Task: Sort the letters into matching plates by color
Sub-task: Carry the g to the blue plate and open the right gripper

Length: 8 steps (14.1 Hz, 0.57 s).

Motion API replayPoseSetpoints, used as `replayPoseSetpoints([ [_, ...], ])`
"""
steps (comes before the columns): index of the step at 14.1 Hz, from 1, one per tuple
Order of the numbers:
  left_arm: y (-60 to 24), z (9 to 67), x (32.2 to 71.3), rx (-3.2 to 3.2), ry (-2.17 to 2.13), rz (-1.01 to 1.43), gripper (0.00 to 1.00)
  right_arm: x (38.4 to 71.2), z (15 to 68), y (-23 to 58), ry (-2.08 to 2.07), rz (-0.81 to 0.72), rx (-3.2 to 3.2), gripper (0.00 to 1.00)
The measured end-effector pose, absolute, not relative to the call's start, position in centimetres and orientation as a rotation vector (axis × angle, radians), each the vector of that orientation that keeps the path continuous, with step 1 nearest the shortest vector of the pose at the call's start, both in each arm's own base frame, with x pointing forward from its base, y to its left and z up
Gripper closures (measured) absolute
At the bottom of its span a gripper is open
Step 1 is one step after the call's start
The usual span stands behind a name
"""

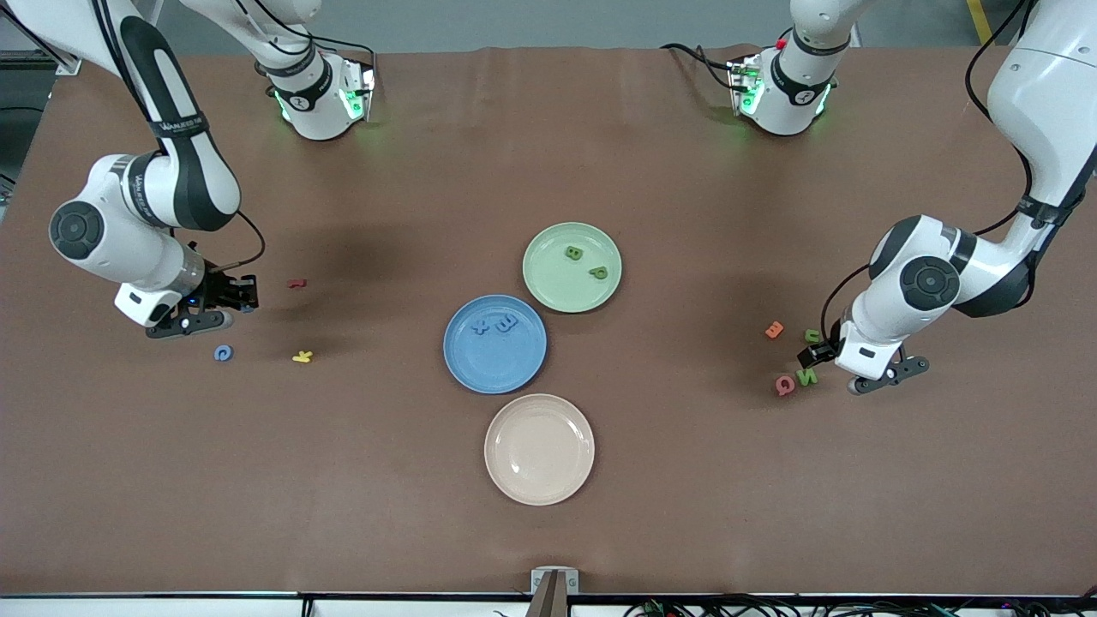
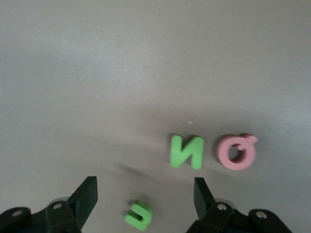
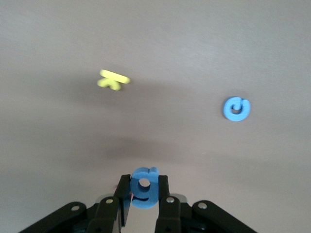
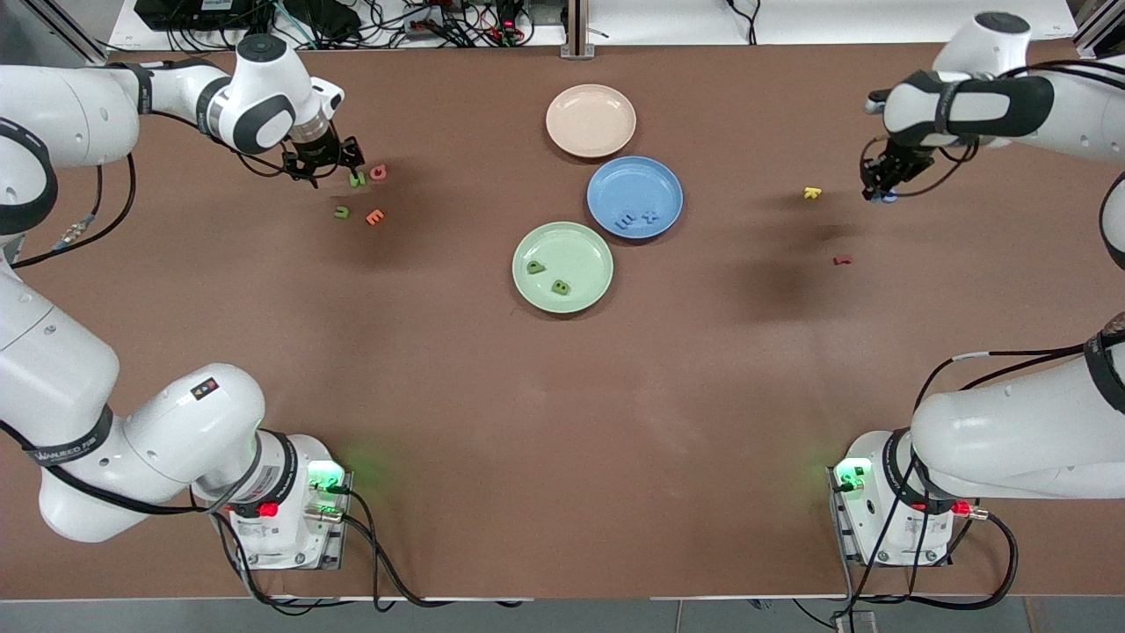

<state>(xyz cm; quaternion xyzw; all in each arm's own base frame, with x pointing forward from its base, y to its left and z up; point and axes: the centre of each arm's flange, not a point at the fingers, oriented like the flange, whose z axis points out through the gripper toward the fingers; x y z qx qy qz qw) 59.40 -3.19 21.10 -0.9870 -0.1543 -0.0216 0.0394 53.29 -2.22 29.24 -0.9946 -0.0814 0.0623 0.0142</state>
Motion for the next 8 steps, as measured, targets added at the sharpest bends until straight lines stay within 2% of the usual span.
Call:
replayPoseSetpoints([
  [2,-2.6,20.6,59.6,-3.038,-0.485,-0.085,0.11,54.9,32.2,2.8,-0.173,0.235,-3.114,0.73],
  [5,-2.3,20.0,60.0,-3.059,-0.505,-0.098,0.12,55.6,35.1,12.1,-0.001,0.222,-3.146,0.73],
  [8,-2.6,19.7,60.3,-3.07,-0.505,-0.096,0.14,55.4,33.4,22.9,0.241,0.237,-3.128,0.73],
])
